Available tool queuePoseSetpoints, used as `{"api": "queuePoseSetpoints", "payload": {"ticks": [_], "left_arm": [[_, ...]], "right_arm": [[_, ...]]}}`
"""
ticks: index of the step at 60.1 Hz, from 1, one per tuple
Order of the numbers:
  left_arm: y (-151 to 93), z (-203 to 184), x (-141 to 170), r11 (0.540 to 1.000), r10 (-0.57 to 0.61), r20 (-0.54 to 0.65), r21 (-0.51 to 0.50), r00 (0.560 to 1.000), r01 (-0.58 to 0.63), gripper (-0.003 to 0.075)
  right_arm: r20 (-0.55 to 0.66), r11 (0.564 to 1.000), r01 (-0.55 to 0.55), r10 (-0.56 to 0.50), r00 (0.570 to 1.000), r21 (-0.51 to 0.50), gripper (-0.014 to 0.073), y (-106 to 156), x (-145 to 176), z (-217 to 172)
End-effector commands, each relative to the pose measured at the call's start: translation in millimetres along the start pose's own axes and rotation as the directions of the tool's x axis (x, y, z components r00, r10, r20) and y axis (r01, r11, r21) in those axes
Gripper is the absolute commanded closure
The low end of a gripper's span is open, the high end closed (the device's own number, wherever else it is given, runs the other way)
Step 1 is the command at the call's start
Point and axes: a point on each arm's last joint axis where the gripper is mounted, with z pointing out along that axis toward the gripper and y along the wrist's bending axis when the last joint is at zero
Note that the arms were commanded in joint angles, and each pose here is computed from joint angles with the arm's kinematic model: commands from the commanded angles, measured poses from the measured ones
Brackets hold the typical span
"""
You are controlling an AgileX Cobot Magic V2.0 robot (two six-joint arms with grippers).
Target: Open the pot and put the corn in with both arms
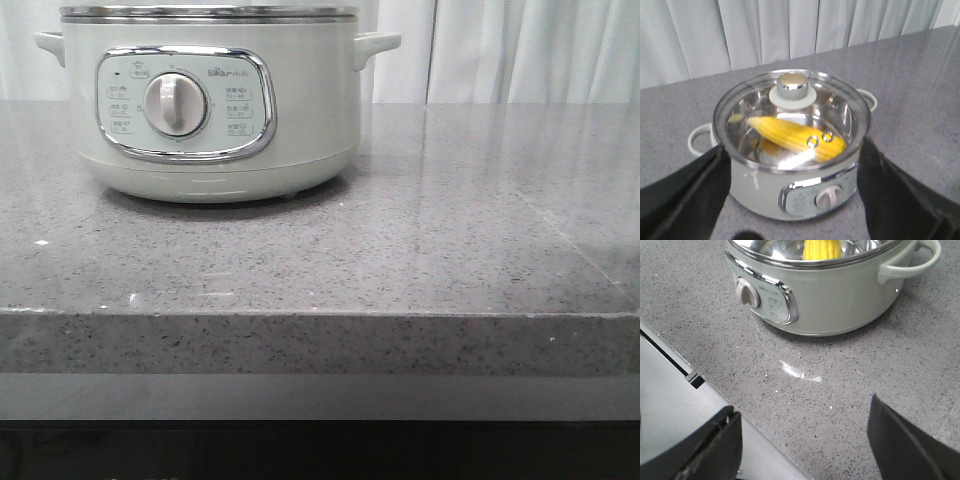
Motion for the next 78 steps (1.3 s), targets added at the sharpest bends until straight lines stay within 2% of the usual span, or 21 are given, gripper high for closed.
{"api": "queuePoseSetpoints", "payload": {"ticks": [1,11,19,22,27,30,35,44,50,78], "left_arm": [[-1.4,-18.4,6.2,1.000,-0.012,0.098,0.011,0.995,0.011,0.0195],[-2.0,-30.6,39.1,1.000,-0.012,0.086,0.011,0.996,0.011,0.0195],[-2.2,-33.3,48.5,1.000,-0.012,0.082,0.011,0.997,0.011,0.0214],[-2.2,-33.1,49.0,1.000,-0.012,0.080,0.011,0.997,0.011,0.0246],[-2.2,-33.1,49.0,1.000,-0.012,0.080,0.011,0.997,0.011,0.0357],[-2.2,-33.1,49.0,1.000,-0.012,0.080,0.011,0.997,0.011,0.0433],[-2.2,-32.6,49.1,1.000,-0.012,0.078,0.011,0.997,0.011,0.0562],[-2.2,-32.6,49.1,1.000,-0.012,0.078,0.011,0.997,0.011,0.0741],[-2.2,-32.6,49.3,1.000,-0.012,0.077,0.011,0.997,0.011,0.0741],[-1.7,-32.4,53.0,1.000,-0.013,0.090,0.006,0.996,0.013,0.0741]], "right_arm": [[0.098,1.000,0.006,-0.007,0.995,0.008,0.0055,0.8,-13.3,-9.4],[0.100,1.000,0.006,-0.007,0.995,0.008,0.0055,0.8,-13.6,-9.4],[0.099,1.000,0.005,-0.006,0.995,0.007,0.0055,0.9,-13.4,-9.4],[0.097,1.000,0.005,-0.006,0.995,0.007,0.0055,0.9,-13.3,-9.3],[0.097,1.000,0.005,-0.006,0.995,0.007,0.0083,0.9,-13.3,-9.3],[0.094,1.000,0.005,-0.006,0.996,0.007,0.0143,0.9,-13.0,-9.3],[0.085,1.000,0.006,-0.006,0.996,0.005,0.0307,1.1,-12.1,-9.2],[0.071,1.000,0.006,-0.006,0.997,0.003,0.0553,1.3,-10.9,-9.2],[0.068,1.000,0.006,-0.006,0.998,0.002,0.0669,1.3,-10.6,-9.1],[0.068,1.000,0.005,-0.005,0.998,0.002,0.0663,1.3,-10.6,-9.1]]}}
